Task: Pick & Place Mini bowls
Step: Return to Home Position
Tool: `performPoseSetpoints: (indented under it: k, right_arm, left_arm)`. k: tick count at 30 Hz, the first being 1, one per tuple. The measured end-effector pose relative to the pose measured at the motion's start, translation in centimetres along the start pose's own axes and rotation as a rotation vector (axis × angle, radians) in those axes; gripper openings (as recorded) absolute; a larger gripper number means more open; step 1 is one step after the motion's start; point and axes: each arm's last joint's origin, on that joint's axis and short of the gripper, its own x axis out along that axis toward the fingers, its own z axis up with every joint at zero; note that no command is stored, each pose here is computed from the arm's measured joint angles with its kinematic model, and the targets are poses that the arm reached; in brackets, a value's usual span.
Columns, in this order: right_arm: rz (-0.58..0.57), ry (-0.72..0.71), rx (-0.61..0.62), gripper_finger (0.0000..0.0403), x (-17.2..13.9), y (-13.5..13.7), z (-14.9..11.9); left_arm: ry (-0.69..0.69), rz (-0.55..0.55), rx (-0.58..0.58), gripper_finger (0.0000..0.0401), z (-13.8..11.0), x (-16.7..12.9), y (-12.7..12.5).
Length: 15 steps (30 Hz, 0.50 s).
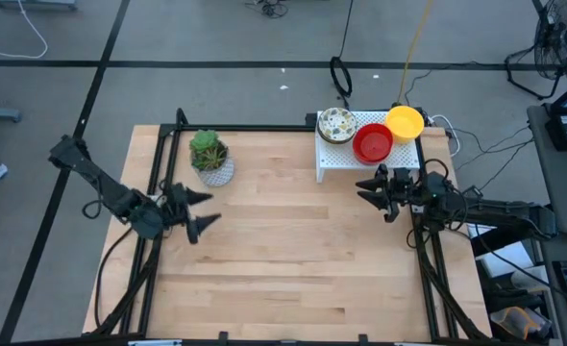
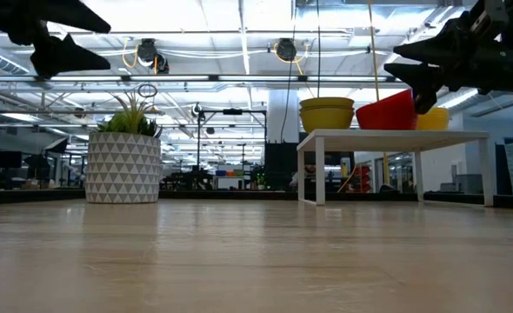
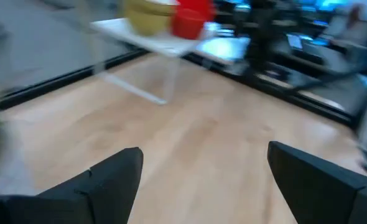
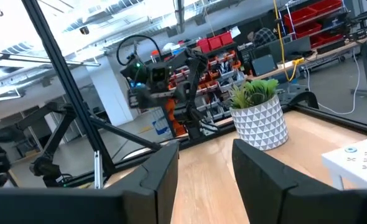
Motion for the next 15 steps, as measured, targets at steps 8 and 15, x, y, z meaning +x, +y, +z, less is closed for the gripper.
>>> performPoseSetpoints:
  k: [8, 15]
  right_arm:
    - [-0.004, 0.009, -0.005, 0.0141, 0.0, 0.0, -0.1]
    - [-0.009, 0.018, 0.01, 0.0141, 0.0, -0.1, -0.2]
  left_arm:
    - [-0.082, -0.3, 0.165, 0.0349, -3.3, 1.1, -0.7]
    - [-0.154, -0.353, 0.13, 0.0349, -5.9, 1.4, 0.7]
